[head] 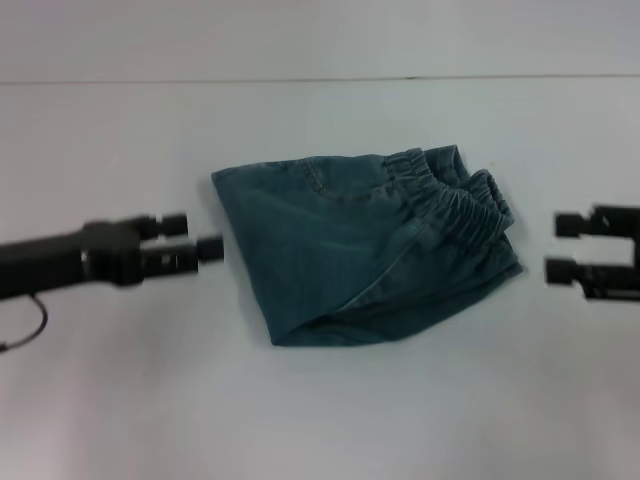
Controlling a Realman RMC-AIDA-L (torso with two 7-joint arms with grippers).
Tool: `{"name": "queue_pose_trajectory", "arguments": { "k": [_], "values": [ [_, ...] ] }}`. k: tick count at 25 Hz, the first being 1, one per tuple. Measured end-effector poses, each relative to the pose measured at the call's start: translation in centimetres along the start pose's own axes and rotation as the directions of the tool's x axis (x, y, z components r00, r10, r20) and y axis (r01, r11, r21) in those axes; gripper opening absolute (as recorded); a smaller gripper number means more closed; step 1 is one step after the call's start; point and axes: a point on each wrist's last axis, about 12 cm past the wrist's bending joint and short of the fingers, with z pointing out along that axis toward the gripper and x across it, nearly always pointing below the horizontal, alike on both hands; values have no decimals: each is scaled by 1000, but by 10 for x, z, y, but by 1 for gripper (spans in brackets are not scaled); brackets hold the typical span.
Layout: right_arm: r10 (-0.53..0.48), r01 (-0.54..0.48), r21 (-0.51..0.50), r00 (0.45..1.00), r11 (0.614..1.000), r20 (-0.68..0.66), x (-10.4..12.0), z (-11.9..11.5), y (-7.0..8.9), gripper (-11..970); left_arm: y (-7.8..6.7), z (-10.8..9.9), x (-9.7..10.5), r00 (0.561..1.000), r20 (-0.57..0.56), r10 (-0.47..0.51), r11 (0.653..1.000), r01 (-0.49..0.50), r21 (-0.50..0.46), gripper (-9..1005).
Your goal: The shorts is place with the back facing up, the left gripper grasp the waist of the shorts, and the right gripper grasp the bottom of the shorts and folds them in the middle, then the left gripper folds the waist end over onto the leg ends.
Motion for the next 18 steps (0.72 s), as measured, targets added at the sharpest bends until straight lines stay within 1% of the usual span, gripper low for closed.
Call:
{"name": "queue_pose_trajectory", "arguments": {
  "k": [1,4,9,12,18],
  "values": [
    [9,-9,18,1000,1000,-24,5,-4,0,621,-4,-3,10,998,-67,-6,999,9,32,938],
    [33,-29,85,998,996,-53,18,-13,-1,764,-6,-2,18,992,-126,-18,999,24,45,939],
    [61,-51,162,997,985,-56,30,-17,-4,873,-6,4,24,986,-161,-37,997,46,56,939],
    [62,-51,177,996,983,-59,31,-15,-6,939,-6,6,24,986,-163,-39,997,50,62,938],
    [56,-45,179,997,983,-60,29,-12,-8,947,-7,10,23,985,-164,-42,996,55,73,938]
  ]
}}
